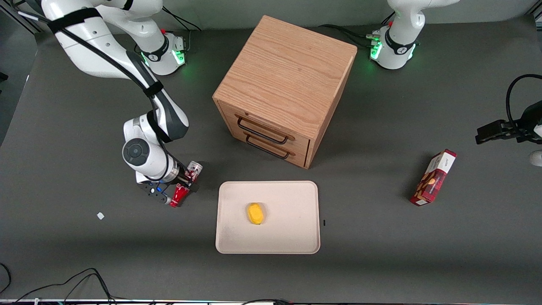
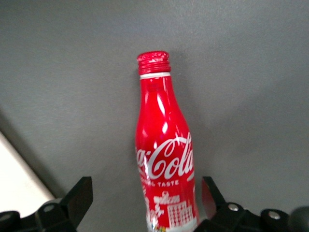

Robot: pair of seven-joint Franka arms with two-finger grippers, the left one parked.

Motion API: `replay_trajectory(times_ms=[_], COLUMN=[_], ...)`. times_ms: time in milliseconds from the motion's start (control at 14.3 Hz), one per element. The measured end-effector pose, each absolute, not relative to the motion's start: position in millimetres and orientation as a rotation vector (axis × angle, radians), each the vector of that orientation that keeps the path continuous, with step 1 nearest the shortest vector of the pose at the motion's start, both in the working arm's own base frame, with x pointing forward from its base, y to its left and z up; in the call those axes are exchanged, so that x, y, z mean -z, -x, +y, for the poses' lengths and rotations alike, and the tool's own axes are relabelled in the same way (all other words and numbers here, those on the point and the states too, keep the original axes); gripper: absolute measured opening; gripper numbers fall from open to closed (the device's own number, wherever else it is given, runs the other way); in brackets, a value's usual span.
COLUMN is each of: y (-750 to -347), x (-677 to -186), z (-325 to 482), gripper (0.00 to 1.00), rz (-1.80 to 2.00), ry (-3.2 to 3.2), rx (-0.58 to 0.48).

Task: Place coke bottle on tray
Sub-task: 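Close the right gripper around the bottle's body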

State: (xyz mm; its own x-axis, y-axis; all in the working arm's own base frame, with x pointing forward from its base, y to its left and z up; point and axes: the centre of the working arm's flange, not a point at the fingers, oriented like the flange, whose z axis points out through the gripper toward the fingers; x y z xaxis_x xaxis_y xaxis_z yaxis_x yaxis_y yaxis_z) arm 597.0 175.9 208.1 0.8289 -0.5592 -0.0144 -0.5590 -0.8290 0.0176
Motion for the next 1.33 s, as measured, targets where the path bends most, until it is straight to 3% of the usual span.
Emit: replay_trajectory(times_ms=[767,837,1047,1116,1326], y=[-590.5,-590.5,-590.7,-590.4,-589.9], x=[-175.2,-175.3,-175.1,-175.5,-175.5], z=[174.9,174.9,174.4,174.4,174.1], gripper=[1.00,0.93,0.59,0.55,0.55], rz=[-0.873,-0.869,-0.852,-0.851,-0.851], ry=[-2.980,-2.980,-2.981,-2.981,-2.984], rx=[0.046,0.044,0.030,0.027,0.023])
